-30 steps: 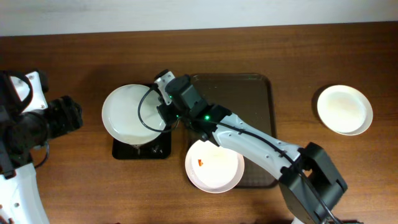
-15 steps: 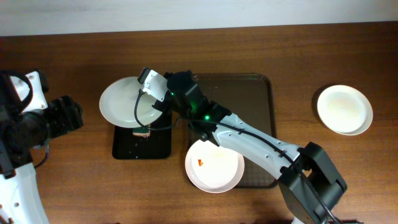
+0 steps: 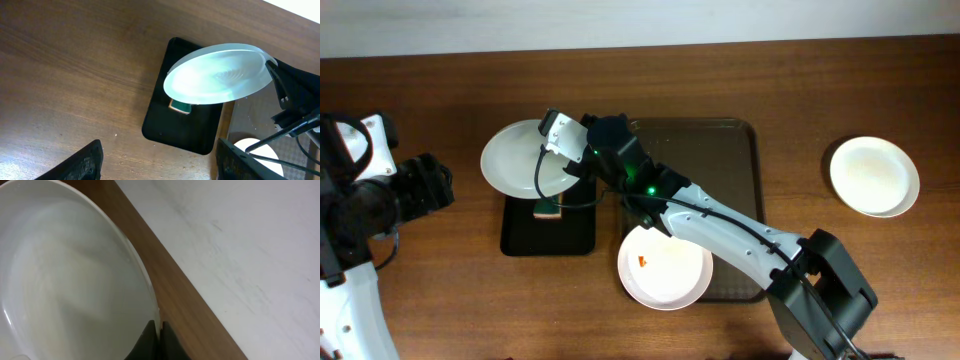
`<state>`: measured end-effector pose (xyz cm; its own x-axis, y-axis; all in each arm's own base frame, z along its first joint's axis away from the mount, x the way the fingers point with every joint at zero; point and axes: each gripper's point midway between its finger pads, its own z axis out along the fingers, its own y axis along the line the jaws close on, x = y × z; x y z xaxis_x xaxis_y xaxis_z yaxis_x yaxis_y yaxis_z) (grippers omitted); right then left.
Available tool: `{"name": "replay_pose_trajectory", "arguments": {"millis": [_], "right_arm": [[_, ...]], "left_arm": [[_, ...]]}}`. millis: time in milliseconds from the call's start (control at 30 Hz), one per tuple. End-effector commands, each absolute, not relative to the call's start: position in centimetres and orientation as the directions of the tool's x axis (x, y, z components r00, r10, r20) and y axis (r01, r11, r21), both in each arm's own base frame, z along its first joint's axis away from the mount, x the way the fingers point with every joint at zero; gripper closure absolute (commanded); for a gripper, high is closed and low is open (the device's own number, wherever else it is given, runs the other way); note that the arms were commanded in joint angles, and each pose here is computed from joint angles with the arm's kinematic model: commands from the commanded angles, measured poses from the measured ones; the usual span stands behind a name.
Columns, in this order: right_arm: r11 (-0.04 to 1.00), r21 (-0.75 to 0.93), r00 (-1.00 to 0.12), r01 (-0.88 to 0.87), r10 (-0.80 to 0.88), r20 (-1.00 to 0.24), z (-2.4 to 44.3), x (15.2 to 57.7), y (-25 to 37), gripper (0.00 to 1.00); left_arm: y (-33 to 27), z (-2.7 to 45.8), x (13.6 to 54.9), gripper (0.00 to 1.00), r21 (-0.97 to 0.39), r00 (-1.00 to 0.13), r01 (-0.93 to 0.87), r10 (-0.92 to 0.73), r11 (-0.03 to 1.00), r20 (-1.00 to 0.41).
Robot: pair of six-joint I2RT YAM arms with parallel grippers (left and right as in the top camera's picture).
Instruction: Clean dirty plates on tray and stack at the side
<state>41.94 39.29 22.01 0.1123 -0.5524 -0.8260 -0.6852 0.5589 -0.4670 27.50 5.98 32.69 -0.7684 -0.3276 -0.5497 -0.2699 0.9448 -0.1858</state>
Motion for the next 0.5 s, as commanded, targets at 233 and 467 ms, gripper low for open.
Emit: {"name": "replay_pose_trajectory", "arguments": {"millis": [233,467], "right_arm": [[0.63,-0.461,0.065,-0.625,-0.546,-0.835,24.8,41.8,37.6,0.96],[0.655,-0.404,0.023,-0.639,-0.508,-0.861,25.0,41.2,37.8,0.96]], "left_arm": [[6.1,33.4,27.9,0.28,-0.184,-0.751,-0.256,-0.315,0.949,-0.58],[6.1,33.4,27.9,0.0,-0.185,-0.752,-0.256,-0.315,0.949,-0.58]]}}
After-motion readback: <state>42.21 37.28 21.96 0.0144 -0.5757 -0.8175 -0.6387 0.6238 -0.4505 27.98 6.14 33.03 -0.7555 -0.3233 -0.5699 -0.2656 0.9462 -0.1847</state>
